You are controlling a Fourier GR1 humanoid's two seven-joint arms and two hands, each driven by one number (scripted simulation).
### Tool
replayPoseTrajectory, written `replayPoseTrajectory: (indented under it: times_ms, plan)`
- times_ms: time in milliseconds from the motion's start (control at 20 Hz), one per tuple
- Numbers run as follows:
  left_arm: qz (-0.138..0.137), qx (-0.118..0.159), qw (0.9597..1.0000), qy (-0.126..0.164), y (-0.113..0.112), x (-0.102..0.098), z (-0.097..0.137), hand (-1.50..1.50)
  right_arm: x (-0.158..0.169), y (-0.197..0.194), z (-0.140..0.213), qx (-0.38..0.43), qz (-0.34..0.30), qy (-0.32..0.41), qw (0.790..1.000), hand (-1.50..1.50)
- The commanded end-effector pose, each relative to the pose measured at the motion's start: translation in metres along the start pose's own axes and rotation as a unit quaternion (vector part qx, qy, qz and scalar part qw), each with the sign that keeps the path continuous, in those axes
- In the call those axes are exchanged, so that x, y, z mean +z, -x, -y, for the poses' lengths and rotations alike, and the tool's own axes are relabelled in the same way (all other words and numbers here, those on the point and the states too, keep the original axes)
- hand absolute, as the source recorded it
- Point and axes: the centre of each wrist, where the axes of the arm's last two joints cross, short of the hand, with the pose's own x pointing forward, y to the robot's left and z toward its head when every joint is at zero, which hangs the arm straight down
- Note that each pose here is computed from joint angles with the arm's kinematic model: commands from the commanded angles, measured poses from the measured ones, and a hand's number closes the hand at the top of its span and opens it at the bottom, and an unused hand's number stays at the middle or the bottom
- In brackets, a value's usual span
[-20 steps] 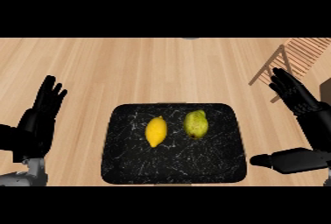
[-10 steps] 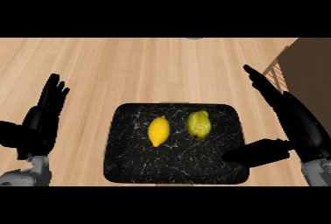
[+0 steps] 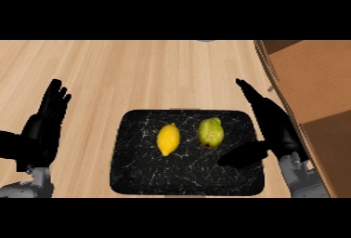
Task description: Pick the pear from the tray and place it in the tiered shelf
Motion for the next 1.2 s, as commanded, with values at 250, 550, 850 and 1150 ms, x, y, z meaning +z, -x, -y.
replayPoseTrajectory:
  times_ms: [250, 550, 850, 1150]
  plan:
    - [-0.006, 0.005, 1.0000, -0.005, 0.003, 0.011, 0.000, 0.00, -0.009, 0.004, -0.024, -0.007, -0.030, -0.002, 1.000, -1.50]
    - [0.001, 0.001, 1.0000, 0.001, -0.001, 0.010, 0.007, 0.00, -0.040, 0.021, -0.042, 0.001, -0.027, -0.013, 1.000, -1.50]
    - [-0.008, 0.003, 1.0000, -0.003, 0.004, 0.012, -0.003, 0.00, -0.014, 0.022, -0.072, -0.008, -0.025, -0.009, 1.000, -1.50]
    - [-0.006, 0.011, 0.9999, 0.003, 0.007, 0.009, 0.004, 0.00, -0.034, 0.024, -0.082, -0.021, -0.009, 0.003, 1.000, -1.50]
